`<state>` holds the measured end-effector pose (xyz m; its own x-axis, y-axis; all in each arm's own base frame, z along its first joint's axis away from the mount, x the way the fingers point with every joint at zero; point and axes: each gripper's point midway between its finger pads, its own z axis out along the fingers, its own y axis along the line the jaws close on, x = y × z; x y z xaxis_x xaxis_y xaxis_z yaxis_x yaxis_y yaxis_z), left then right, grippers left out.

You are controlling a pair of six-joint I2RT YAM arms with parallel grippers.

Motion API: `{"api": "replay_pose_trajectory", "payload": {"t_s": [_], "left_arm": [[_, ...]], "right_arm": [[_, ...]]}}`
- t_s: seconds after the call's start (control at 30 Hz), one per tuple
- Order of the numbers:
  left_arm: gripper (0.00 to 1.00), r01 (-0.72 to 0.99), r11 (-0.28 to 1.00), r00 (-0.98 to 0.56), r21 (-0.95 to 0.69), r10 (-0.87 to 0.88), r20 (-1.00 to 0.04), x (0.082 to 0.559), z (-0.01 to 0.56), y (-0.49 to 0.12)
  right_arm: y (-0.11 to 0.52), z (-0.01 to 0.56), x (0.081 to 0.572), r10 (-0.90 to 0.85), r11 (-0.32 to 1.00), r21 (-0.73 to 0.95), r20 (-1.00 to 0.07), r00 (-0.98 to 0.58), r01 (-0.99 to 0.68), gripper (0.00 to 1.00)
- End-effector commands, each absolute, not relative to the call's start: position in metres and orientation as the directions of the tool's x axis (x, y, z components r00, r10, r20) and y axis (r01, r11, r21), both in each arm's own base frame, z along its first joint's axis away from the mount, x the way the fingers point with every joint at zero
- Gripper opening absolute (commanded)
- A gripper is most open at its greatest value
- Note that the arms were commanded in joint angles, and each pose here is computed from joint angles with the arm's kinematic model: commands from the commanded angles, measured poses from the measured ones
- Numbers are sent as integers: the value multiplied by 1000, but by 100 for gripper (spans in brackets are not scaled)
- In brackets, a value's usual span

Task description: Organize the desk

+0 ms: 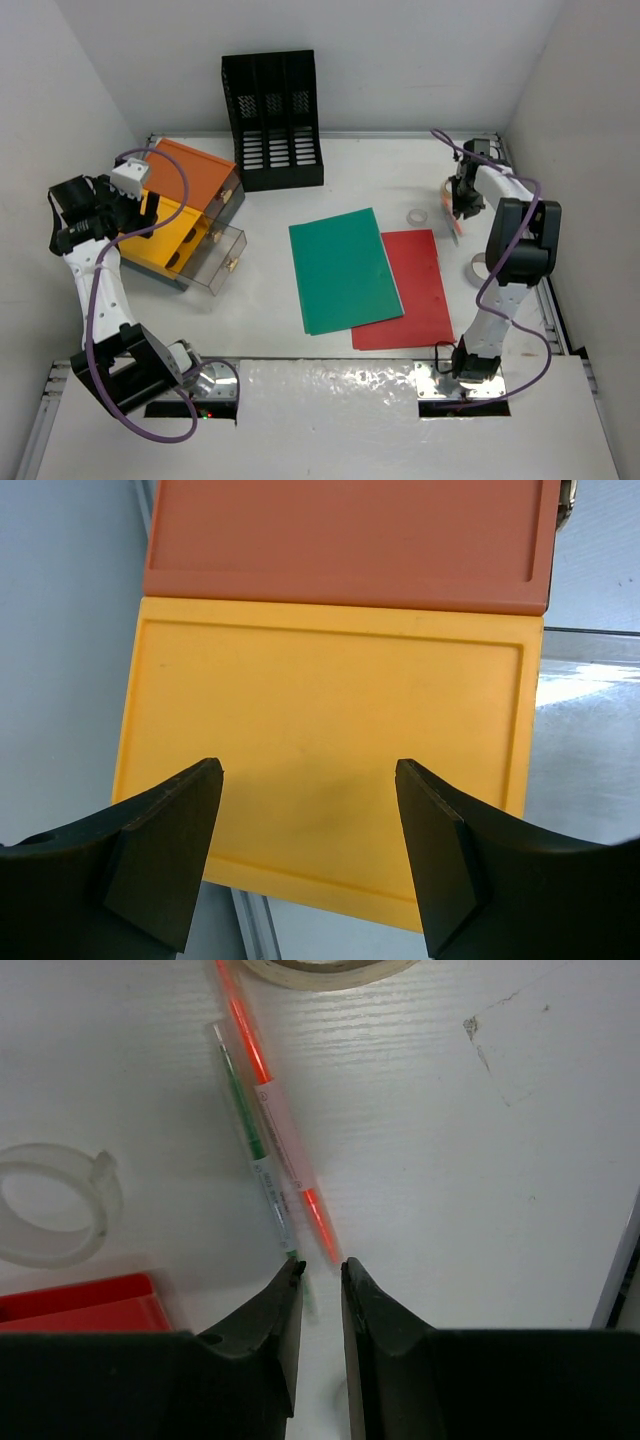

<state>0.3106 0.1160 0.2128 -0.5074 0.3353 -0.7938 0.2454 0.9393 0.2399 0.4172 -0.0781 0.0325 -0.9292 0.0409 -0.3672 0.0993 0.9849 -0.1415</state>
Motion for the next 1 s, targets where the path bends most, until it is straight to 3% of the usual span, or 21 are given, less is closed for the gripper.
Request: {"api": "replay_pose_trajectory", "payload": {"t_s": [0.0,0.53,0.97], "left_arm": [[69,260,927,-474,271,367,-800,314,222,113],[70,252,927,-486,279,371,-791,315,223,113],[70,256,921,-492,294,386,-780,313,223,114]], "right_arm": [[-88,43,425,-14,977,-201,-374,-927,66,22],[-86,12,433,-3,986,-158,-369,-929,60,28],[-99,-12,418,-64,979,-204,-286,-956,-5,26]]}}
